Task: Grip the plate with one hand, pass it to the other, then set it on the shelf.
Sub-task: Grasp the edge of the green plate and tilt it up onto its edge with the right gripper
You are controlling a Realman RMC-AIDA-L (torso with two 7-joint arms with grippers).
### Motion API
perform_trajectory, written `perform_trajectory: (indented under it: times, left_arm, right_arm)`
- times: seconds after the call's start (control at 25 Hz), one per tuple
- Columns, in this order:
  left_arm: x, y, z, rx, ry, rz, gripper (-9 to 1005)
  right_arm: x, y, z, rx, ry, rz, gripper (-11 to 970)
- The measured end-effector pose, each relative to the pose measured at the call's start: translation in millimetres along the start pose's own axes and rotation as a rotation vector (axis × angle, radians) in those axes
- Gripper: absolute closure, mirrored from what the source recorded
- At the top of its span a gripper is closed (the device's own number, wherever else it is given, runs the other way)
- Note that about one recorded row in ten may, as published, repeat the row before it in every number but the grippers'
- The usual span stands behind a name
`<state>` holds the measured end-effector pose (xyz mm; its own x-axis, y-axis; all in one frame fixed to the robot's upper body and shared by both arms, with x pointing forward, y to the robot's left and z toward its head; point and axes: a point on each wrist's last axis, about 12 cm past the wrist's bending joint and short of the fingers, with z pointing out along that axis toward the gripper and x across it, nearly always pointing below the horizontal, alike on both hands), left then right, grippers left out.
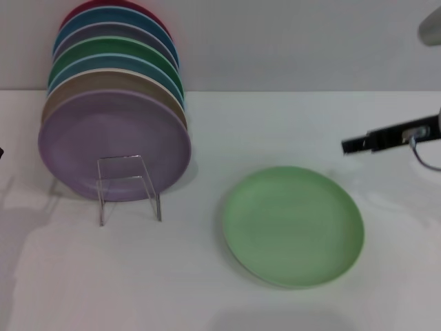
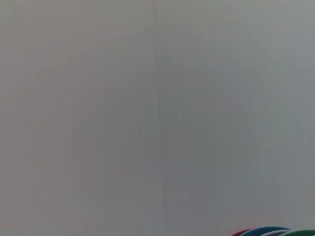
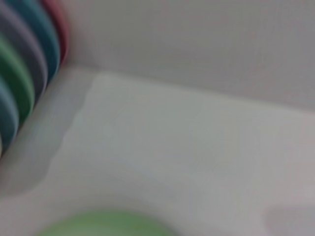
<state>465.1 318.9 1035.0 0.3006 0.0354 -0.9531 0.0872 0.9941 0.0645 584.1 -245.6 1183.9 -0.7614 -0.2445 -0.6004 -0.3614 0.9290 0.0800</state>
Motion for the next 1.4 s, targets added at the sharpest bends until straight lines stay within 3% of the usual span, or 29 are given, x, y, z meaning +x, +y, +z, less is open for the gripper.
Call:
perform_trajectory:
  times: [0.24, 0.6, 1.16, 1.4]
  left_arm:
    - [0.1, -1.3, 1.3, 0.007, 0.000, -0.003, 230]
    - [0.6, -3.6, 1.8, 0.022, 0.003, -0.005, 238]
    - [2.6, -7.3, 3.9, 0.042, 0.018, -0.009, 249]
    - [3.4, -7.5, 4.5, 0.042, 0.025, -0.009, 254]
  right_arm:
    - [6.6, 2.9, 6.9, -0.017, 0.078, -0.017, 161]
    - [19.8, 12.6, 38.6, -0.092, 0.190, -0.026, 162]
    - [26.6, 12.8, 43.0, -0.107, 0.202, -0.019, 162]
    - [32.4, 6.0, 44.3, -0.080, 0.220, -0.015, 162]
